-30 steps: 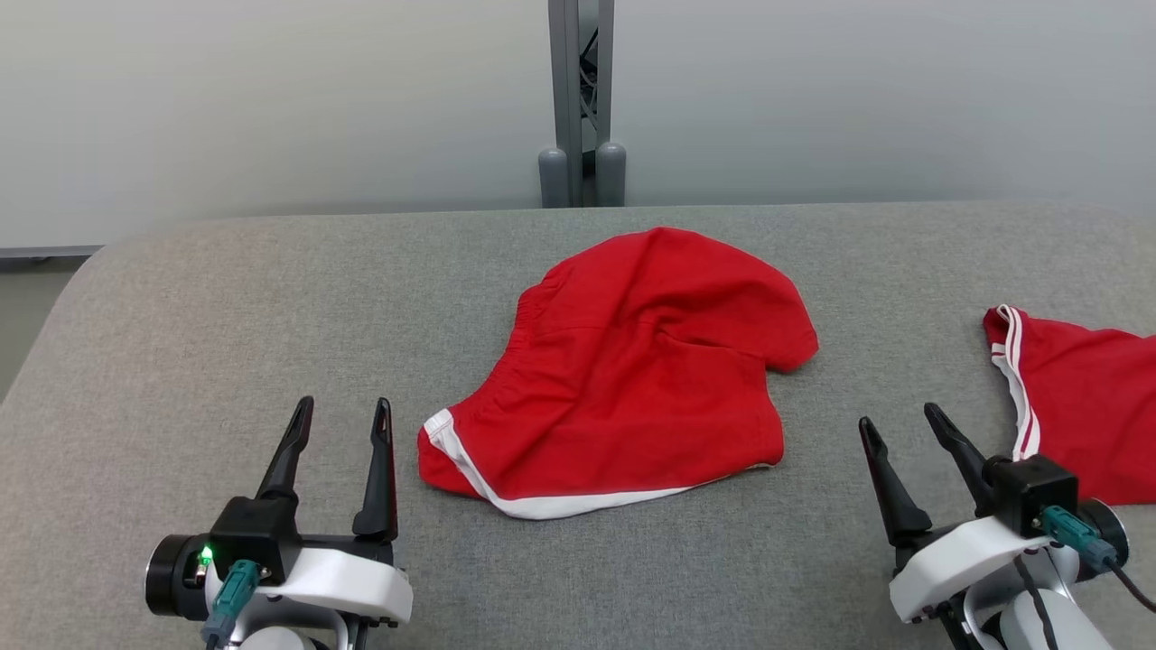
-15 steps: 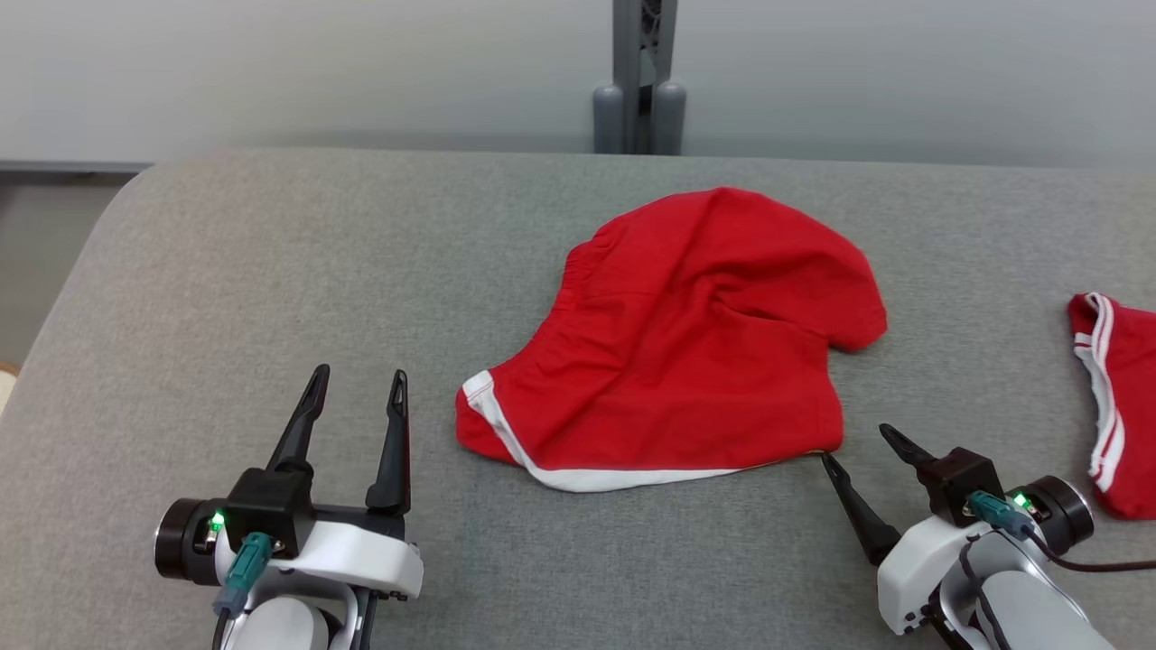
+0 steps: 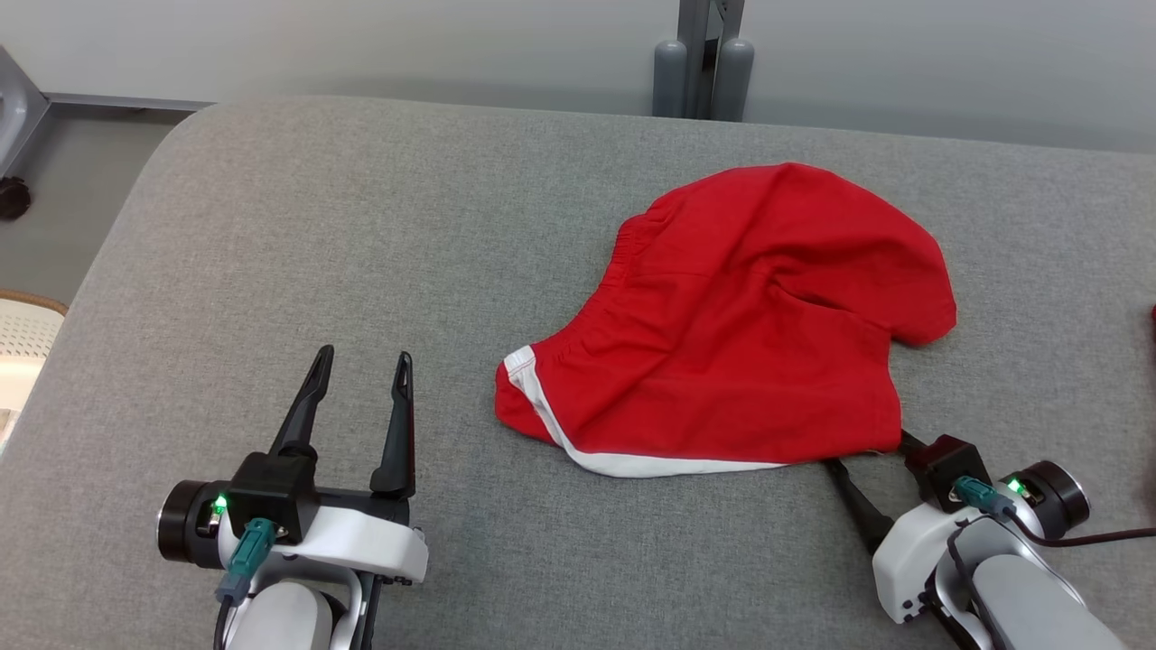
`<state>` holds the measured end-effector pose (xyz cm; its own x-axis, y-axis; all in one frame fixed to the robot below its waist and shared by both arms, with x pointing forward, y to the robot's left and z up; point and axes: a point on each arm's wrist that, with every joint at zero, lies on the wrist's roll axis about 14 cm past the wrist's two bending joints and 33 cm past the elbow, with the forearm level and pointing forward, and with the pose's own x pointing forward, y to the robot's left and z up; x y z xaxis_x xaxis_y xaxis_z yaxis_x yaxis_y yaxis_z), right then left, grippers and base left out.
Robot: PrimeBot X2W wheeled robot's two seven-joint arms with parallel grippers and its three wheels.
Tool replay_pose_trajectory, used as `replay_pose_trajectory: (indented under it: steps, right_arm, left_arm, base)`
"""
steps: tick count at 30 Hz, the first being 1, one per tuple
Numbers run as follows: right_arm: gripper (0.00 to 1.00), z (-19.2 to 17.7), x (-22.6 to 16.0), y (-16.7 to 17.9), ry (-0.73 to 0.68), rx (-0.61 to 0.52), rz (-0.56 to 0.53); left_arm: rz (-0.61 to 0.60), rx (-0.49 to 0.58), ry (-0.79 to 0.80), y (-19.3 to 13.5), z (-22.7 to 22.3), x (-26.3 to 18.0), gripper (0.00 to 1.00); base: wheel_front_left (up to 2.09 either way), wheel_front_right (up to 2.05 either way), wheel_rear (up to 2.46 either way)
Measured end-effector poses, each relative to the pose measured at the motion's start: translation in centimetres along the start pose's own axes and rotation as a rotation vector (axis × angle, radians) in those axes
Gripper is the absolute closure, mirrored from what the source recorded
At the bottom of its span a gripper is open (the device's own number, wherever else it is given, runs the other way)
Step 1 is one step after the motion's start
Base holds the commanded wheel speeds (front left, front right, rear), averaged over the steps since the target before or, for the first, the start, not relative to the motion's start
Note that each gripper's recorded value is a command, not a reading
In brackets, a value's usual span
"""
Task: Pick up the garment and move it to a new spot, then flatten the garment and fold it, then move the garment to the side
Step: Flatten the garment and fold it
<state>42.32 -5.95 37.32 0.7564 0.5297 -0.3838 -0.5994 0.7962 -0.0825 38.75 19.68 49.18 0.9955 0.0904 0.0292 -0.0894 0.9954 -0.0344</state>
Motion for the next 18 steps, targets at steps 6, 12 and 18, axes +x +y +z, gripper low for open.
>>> replay_pose_trajectory:
  steps: [6, 12, 18]
  right_arm:
    - [0.0, 0.4, 0.21, 0.32, -0.011, 0.0, 0.01]
    - [1.0, 0.38, -0.06, 0.7, -0.01, -0.001, 0.022]
    - [1.0, 1.0, -0.76, 0.29, -0.035, 0.05, -0.004]
  left_arm:
    - [0.003, -0.001, 0.0, 0.03, -0.01, 0.0, 0.0]
    - [-0.007, -0.008, -0.002, -0.44, 0.07, 0.12, 0.0]
    - [-0.012, -0.01, -0.014, -0.62, 0.5, 0.05, 0.0]
  base:
    - [0.0, 0.0, 0.0]
    - [0.0, 0.0, 0.0]
    - [0.0, 0.0, 0.0]
